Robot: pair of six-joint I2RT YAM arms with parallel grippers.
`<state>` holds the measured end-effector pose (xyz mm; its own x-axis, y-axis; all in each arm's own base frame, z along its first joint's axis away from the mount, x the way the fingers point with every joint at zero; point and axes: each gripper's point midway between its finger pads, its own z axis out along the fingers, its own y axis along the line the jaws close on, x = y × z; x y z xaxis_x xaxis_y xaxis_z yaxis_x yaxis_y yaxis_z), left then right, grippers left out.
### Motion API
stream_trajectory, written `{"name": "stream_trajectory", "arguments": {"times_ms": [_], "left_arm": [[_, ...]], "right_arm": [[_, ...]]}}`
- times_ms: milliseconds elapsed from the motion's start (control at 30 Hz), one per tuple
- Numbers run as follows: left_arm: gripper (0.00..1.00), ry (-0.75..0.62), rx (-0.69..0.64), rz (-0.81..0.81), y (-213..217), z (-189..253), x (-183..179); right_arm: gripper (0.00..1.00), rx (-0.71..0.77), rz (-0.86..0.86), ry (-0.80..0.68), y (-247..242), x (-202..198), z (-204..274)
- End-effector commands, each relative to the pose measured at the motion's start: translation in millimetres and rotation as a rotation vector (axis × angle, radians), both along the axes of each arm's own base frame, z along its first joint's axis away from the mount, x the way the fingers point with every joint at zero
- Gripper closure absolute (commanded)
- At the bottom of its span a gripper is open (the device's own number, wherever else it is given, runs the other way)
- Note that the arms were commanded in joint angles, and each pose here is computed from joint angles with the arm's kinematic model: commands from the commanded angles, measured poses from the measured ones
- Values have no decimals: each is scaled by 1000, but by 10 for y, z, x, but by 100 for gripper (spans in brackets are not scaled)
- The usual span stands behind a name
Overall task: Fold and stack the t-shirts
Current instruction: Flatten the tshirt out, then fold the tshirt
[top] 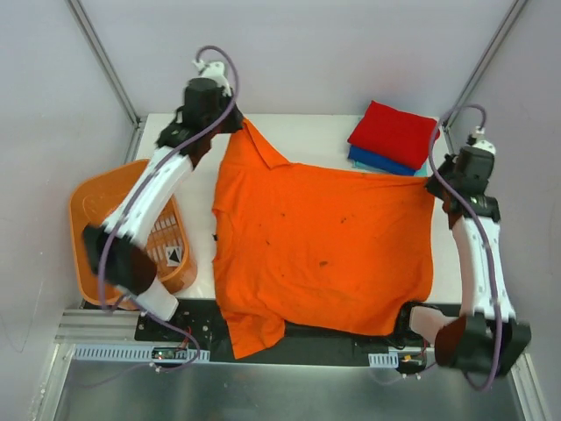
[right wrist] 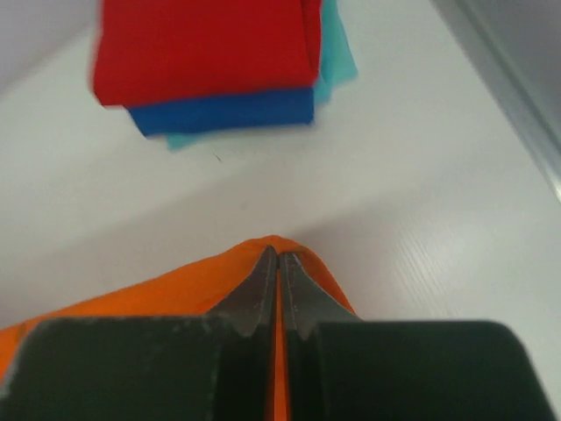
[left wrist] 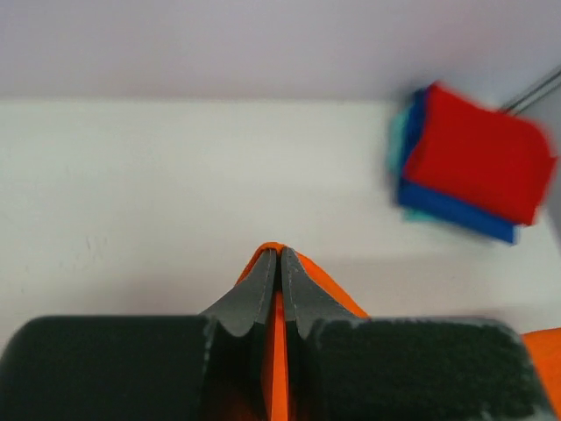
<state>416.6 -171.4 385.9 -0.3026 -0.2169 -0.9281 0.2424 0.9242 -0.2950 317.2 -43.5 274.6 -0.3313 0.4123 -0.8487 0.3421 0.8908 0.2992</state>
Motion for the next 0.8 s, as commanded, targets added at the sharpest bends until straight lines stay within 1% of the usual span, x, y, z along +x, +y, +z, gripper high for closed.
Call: {"name": "stream_trajectory", "arguments": {"times_ms": [0,33,67,100,133,167,200,333,433,467,500,533,567,633,667,700,733,767], "left_arm": [[100,203,82,-34,-172,-1114,815],[100,236,83,-58,-228,-1297,938],[100,321,84,-99,-336,-1755,1080],[100,316,64,-115,-387,-1735,1191],[100,336,57,-118,-386,-1855,1272],[100,374,62,-117,-397,-2096,1346],[100,367,61,-112,-395,-2096,1412],[100,394,64,-113,-361,-2285,1488],[100,417,65,-116,-343,-2360,1419],[100,411,61,-118,-338,-2293,1381],[100,437,54,-118,-331,-2368,1303],[100,445,42,-125,-340,-2355,1247],[100,428,28,-130,-334,-2220,1192],[100,469,5,-132,-337,-2293,1019],[100,445,-9,-128,-318,-2123,949],[100,487,-21,-114,-293,-2240,818],[100,493,-28,-102,-272,-2230,744],[100,469,-44,-95,-253,-2080,661]], "right_arm": [[99,39,9,130,-58,713,-694],[99,40,17,171,-52,827,-842],[100,38,18,217,-68,909,-984],[99,36,16,273,-94,1089,-1188],[99,17,4,300,-113,1161,-1286],[99,8,9,316,-120,1234,-1341],[99,5,11,340,-132,1339,-1443],[99,16,1,360,-136,1476,-1525],[100,10,0,377,-129,1449,-1540],[99,4,-6,385,-142,1412,-1538],[99,-1,-9,381,-142,1379,-1492],[99,-5,-15,402,-151,1303,-1540],[99,-7,-21,405,-160,1260,-1526],[99,-11,-17,405,-150,1166,-1460],[100,-9,-16,416,-142,1098,-1481],[99,-10,-12,407,-125,1048,-1420],[99,-5,-5,412,-106,995,-1410],[99,-3,0,426,-92,927,-1446]]}}
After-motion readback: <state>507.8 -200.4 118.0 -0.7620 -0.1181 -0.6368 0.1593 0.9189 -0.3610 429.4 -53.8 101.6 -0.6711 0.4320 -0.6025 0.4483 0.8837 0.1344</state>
